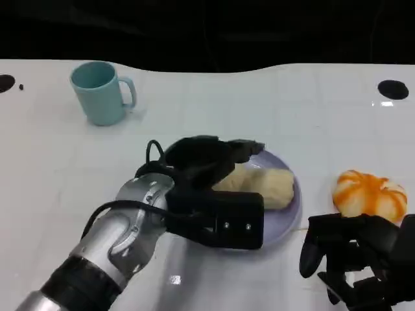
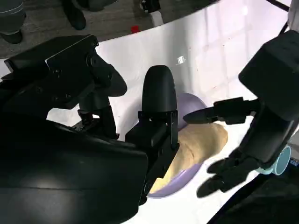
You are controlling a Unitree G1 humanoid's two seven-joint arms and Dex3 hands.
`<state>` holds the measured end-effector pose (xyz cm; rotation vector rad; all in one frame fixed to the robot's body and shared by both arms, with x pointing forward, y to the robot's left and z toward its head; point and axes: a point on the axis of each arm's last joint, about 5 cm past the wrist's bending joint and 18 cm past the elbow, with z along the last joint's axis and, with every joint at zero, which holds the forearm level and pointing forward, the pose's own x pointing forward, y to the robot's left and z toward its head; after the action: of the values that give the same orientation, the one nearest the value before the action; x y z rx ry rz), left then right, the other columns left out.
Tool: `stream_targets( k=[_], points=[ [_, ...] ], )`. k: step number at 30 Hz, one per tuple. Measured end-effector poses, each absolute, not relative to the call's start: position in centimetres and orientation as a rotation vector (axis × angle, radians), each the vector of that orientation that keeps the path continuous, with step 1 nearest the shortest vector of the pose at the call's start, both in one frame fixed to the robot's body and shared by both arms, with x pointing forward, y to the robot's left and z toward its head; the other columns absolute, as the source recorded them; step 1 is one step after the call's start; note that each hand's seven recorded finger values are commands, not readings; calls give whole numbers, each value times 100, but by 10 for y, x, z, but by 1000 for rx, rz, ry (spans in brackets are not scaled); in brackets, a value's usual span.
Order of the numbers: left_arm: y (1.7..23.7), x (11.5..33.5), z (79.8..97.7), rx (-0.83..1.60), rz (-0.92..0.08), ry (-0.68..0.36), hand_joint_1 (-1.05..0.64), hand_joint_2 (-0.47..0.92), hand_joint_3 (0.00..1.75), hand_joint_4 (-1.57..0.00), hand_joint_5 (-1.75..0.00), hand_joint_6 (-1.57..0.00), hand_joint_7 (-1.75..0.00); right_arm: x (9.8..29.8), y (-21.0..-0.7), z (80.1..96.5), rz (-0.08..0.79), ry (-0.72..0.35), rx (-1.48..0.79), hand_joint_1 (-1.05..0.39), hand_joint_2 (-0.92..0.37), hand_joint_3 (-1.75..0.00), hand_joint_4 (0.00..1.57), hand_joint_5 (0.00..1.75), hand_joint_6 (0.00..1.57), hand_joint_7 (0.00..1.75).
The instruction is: Grasp the towel on the left side of the plate with the left hand and place it into the plate.
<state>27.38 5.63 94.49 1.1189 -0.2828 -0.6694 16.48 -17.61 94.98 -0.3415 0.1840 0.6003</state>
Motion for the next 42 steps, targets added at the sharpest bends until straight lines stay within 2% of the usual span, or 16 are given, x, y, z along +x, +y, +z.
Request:
stream_targets(
  k=[7,12,18,21,22,23,24,25,26,29,31,32,37,42],
  points=[
    [75,273,959,1141,-644,-310,-66,92,8,-12,-38,-19,-3,166,-176,950,603,182,-344,5,-60,-106,69,169,68,144],
    [97,266,960,1036,-661,-240,-50,92,19,-14,-53,-30,-6,167,-177,950,602,178,-347,5,-60,-106,69,169,68,143],
    [127,250,967,754,-677,-139,-32,92,26,-41,-70,-47,-12,169,-177,949,602,176,-347,6,-59,-107,69,168,68,143],
    [140,241,969,608,-671,-113,-18,92,27,-59,-87,-65,-18,169,-177,948,602,177,-346,5,-59,-107,69,169,69,143],
    [144,237,969,551,-659,-109,-13,88,36,-61,-96,-71,-20,169,-177,948,601,176,-346,5,-59,-107,69,168,69,143],
    [147,233,968,492,-647,-107,-11,80,53,-62,-104,-76,-21,169,-177,948,600,176,-346,5,-59,-107,69,168,68,143],
    [149,228,967,438,-636,-104,-10,76,61,-62,-106,-77,-21,169,-177,948,600,176,-346,5,-59,-107,69,168,68,143],
    [151,225,965,399,-629,-97,-7,68,81,-68,-120,-88,-32,169,-177,948,600,176,-347,5,-59,-107,69,168,68,143],
    [154,222,964,349,-618,-80,-6,57,106,-72,-135,-92,-52,170,-177,948,601,174,-347,5,-59,-107,69,168,68,143],
    [165,207,961,174,-552,-1,-7,47,134,-75,-161,-84,-108,170,-177,949,600,173,-347,5,-59,-106,70,168,68,143],
    [173,198,961,73,-523,75,-8,46,137,-75,-169,-81,-126,170,-177,949,599,173,-346,5,-59,-106,70,168,68,143],
    [176,194,962,35,-515,106,-8,49,132,-75,-172,-80,-132,170,-178,949,598,173,-346,5,-59,-106,69,167,68,143],
    [182,181,966,-116,-503,207,-11,55,124,-82,-174,-83,-141,170,-179,949,601,174,-339,5,-60,-106,69,167,68,142],
    [179,181,957,-232,-478,290,-12,57,128,-82,-175,-74,-165,171,-182,949,598,172,-335,6,-60,-105,69,166,68,141]
  ],
)
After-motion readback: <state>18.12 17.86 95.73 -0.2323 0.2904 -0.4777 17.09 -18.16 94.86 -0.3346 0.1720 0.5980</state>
